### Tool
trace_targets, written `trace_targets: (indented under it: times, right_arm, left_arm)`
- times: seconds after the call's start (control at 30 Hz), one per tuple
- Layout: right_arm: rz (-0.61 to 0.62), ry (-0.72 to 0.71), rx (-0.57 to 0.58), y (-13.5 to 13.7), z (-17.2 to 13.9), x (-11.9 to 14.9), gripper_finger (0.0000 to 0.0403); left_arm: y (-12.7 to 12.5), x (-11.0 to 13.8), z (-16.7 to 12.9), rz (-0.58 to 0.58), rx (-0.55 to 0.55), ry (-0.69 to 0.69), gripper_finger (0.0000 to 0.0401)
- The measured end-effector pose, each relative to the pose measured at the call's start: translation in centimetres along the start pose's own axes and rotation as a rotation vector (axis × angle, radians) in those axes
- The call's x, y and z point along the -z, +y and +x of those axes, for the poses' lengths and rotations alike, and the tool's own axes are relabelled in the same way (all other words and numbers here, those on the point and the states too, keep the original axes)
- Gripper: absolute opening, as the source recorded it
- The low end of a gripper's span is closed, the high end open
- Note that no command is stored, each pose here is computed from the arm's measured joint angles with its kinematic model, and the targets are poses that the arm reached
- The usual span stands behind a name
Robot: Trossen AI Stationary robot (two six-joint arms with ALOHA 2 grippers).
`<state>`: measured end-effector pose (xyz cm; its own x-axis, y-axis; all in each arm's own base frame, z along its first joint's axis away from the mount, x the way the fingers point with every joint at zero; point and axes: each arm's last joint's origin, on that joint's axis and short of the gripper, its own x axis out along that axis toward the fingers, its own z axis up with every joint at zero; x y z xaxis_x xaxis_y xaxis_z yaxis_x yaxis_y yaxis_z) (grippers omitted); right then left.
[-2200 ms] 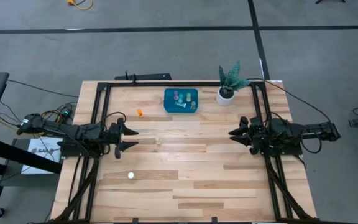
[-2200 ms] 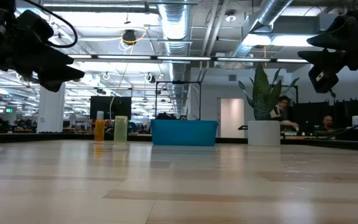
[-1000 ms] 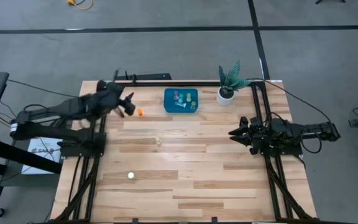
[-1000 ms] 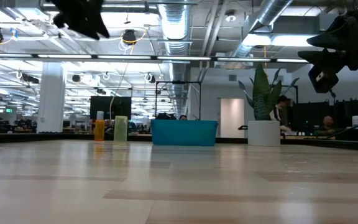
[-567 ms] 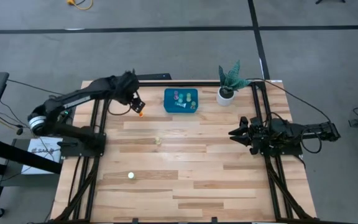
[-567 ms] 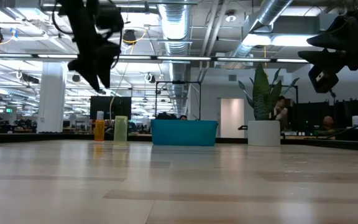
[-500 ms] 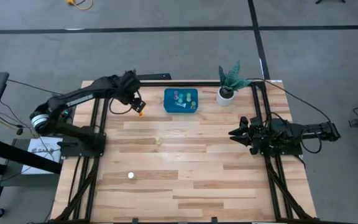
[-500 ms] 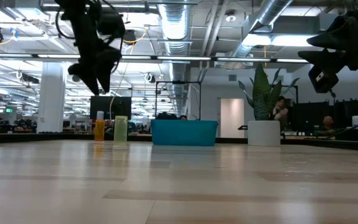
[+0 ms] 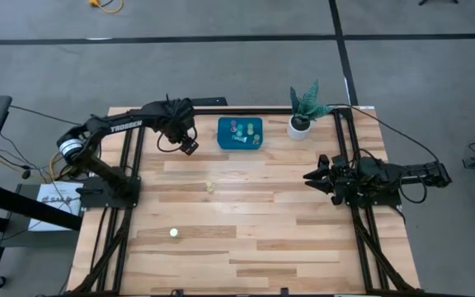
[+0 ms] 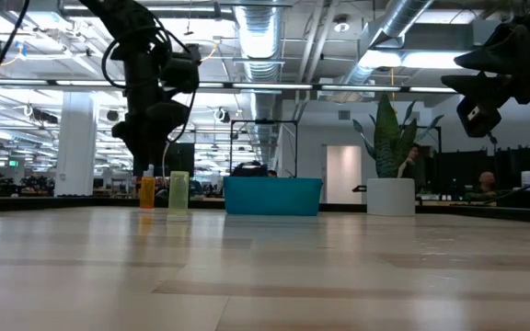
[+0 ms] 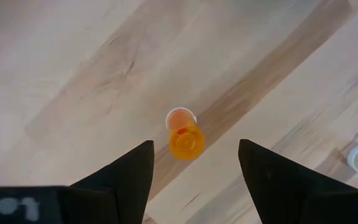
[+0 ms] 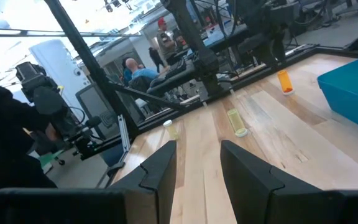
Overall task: Pick and place pill bottles into a basket
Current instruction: Put the orange pill bottle into the blue bin
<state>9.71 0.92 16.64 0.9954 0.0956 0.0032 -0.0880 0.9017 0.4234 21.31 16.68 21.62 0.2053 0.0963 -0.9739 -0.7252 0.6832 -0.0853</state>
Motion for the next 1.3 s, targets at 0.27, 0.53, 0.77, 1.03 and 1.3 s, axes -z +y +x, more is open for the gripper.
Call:
trace_targets:
  times: [0.27,0.53,0.77,1.03,1.3]
  right_arm:
    - [0.000,0.000,0.000,0.0,0.0,0.0,0.0118]
    - [0.000,0.000,0.000,0.0,0.0,0.0,0.0118]
    - [0.000,0.000,0.000,0.0,0.0,0.0,0.0118]
    - [0.000,0.000,0.000,0.0,0.0,0.0,0.0118]
    - [0.000,0.000,0.000,0.0,0.0,0.0,0.0118]
  left_arm:
    - [0.0,-0.1,0.3,0.034,-0.013,0.006,0.0224]
    - [0.1,-0.5,3.0,0.064,-0.038,0.107,0.0224]
    - [0.2,-0.7,3.4,0.077,-0.052,0.103,0.0221]
    - [0.1,-0.7,3.4,0.093,-0.018,0.107,0.0135]
    - [0.0,-0.8,2.8,0.082,-0.015,0.088,0.0079]
